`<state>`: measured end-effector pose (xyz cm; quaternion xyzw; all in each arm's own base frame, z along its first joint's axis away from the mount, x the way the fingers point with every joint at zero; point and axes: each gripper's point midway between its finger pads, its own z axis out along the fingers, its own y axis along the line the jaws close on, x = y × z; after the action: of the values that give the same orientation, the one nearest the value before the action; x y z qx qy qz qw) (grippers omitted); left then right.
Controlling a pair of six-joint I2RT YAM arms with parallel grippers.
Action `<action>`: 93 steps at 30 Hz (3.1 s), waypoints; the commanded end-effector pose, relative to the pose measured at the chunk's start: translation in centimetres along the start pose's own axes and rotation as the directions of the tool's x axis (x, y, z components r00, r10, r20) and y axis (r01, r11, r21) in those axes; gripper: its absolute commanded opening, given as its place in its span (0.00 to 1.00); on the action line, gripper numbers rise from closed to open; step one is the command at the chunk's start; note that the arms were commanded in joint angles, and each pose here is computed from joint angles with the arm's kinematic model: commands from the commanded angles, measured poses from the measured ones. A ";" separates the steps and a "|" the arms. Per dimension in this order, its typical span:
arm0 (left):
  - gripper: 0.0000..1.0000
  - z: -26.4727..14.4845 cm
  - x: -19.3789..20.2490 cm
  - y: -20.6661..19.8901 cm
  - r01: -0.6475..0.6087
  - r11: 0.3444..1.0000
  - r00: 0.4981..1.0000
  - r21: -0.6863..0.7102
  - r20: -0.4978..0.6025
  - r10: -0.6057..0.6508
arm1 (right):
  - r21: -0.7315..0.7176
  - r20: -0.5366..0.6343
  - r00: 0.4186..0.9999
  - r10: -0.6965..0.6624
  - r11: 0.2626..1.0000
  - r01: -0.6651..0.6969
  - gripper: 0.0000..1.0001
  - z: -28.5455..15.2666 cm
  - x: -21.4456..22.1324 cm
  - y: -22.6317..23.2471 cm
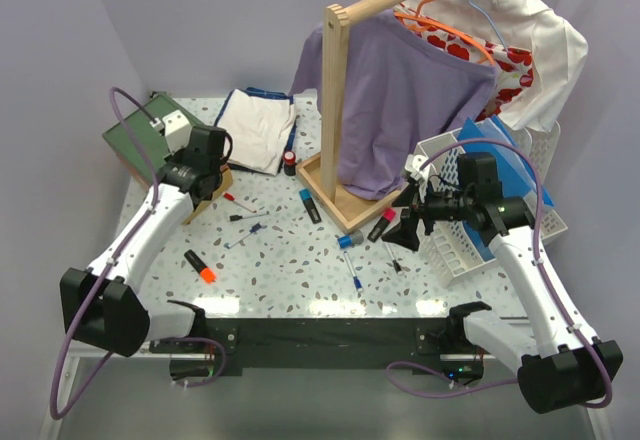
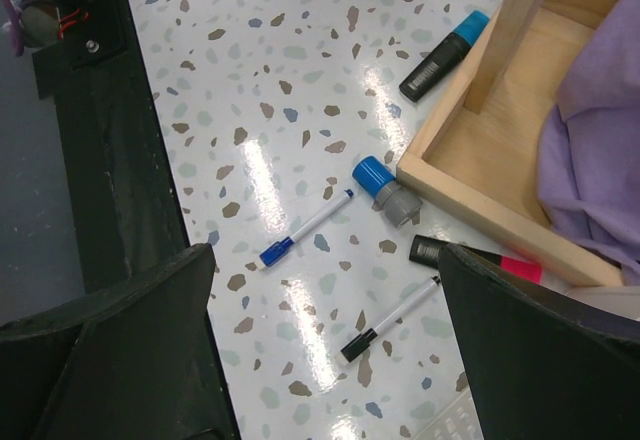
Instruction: Organize the desk
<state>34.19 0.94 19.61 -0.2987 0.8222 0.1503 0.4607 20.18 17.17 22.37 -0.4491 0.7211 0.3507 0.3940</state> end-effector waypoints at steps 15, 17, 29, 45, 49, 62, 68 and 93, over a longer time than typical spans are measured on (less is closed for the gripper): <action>0.47 -0.8 -2.7 -0.5 0.076 0.997 0.994 -0.029 0.079 -0.074 | 0.002 0.016 0.998 -0.065 0.998 0.065 0.99 -0.3 -1.0 0.5; 0.48 -0.3 -2.7 -0.7 0.067 0.997 0.994 -0.044 0.087 -0.063 | 0.002 0.014 0.998 -0.066 0.998 0.066 0.99 -0.3 -1.0 0.5; 0.46 1.8 -3.4 -0.5 0.070 0.983 0.993 -0.169 0.109 -0.052 | 0.001 0.014 0.997 -0.070 0.998 0.070 0.99 -0.4 -1.1 0.7; 0.00 1.0 -2.7 -0.5 0.069 0.992 0.994 -0.109 0.088 -0.059 | 0.001 0.013 0.997 -0.074 0.997 0.074 0.99 -0.4 -1.1 0.7; 0.00 -0.5 -2.2 -1.0 0.084 0.995 0.994 -0.059 0.076 -0.079 | 0.001 0.015 0.997 -0.073 0.997 0.073 0.99 -0.4 -1.1 0.8; 0.00 -4.7 2.3 -3.5 0.076 0.995 0.997 0.066 -0.007 -0.076 | 0.000 0.017 0.997 -0.082 0.997 0.082 0.99 -0.5 -1.2 1.0; 0.00 -6.1 3.8 -3.8 0.075 0.994 0.997 0.084 -0.032 -0.073 | -0.001 0.017 0.996 -0.086 0.996 0.086 0.99 -0.5 -1.3 1.0; 0.61 -15.1 1.4 -7.0 -0.057 0.798 0.995 0.601 -0.029 0.093 | -0.017 -0.001 0.994 -0.107 0.994 0.107 0.99 -0.5 -0.7 1.3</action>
<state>28.40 -10.11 22.64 -0.2260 0.8590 -0.0138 0.4592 19.22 17.50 22.44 -0.4696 0.7102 0.3478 0.3925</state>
